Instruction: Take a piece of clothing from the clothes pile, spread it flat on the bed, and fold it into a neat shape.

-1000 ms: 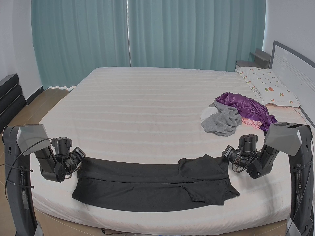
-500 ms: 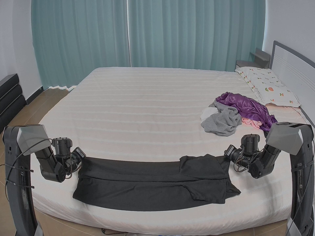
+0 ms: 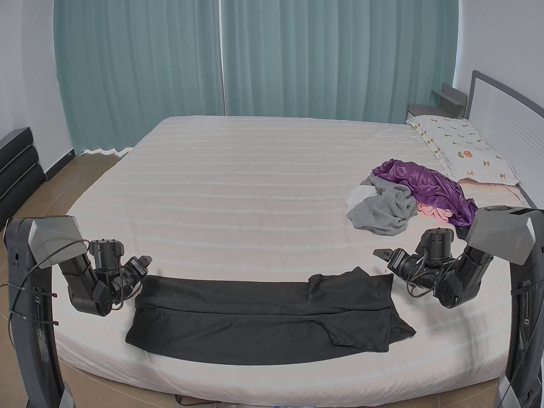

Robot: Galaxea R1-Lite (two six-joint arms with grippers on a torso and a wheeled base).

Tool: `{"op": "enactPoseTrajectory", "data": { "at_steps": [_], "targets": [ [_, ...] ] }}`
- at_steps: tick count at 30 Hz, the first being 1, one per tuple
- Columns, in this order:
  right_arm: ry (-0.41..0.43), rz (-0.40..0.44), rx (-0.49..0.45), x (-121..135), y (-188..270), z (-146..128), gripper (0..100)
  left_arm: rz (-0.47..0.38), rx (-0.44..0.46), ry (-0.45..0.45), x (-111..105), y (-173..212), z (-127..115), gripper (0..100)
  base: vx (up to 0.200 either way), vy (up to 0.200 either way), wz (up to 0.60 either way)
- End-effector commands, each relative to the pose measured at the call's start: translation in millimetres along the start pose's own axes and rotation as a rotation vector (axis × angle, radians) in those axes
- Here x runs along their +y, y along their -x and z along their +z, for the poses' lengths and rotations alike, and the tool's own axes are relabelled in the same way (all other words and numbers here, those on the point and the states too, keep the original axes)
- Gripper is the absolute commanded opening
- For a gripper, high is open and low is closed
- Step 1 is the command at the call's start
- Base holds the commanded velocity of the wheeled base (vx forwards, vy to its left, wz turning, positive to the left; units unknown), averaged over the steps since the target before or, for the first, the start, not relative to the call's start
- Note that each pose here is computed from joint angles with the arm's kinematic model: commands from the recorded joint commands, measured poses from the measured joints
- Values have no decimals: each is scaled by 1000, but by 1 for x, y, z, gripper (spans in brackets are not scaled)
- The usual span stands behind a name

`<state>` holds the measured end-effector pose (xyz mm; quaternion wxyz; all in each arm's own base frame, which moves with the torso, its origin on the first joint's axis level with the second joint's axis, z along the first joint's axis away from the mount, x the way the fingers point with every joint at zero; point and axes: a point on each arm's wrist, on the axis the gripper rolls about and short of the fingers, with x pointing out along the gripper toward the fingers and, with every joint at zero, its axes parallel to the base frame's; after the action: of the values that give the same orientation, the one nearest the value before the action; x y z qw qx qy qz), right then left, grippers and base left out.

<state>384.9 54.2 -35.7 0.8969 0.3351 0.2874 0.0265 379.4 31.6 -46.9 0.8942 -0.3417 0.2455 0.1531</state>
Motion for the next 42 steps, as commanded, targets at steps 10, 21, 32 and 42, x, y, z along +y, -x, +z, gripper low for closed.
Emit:
{"op": "enactPoseTrajectory", "data": {
  "at_steps": [10, 21, 32, 42],
  "targets": [
    [182, 104, 153, 28, 20, -31, 100, -89, 74, 98, 2, 25, 13, 100, 0, 0, 0],
    [257, 63, 201, 8, 5, -46, 100, -89, 76, 96, 2, 24, 12, 100, 0, 0, 0],
    [298, 57, 201, 7, 22, -42, 0, -92, 73, 96, 2, 24, 12, 100, 0, 0, 0],
    [297, 55, 184, 2, 51, -43, 0, -93, 72, 94, 2, 24, 12, 100, 0, 0, 0]
  ]
}}
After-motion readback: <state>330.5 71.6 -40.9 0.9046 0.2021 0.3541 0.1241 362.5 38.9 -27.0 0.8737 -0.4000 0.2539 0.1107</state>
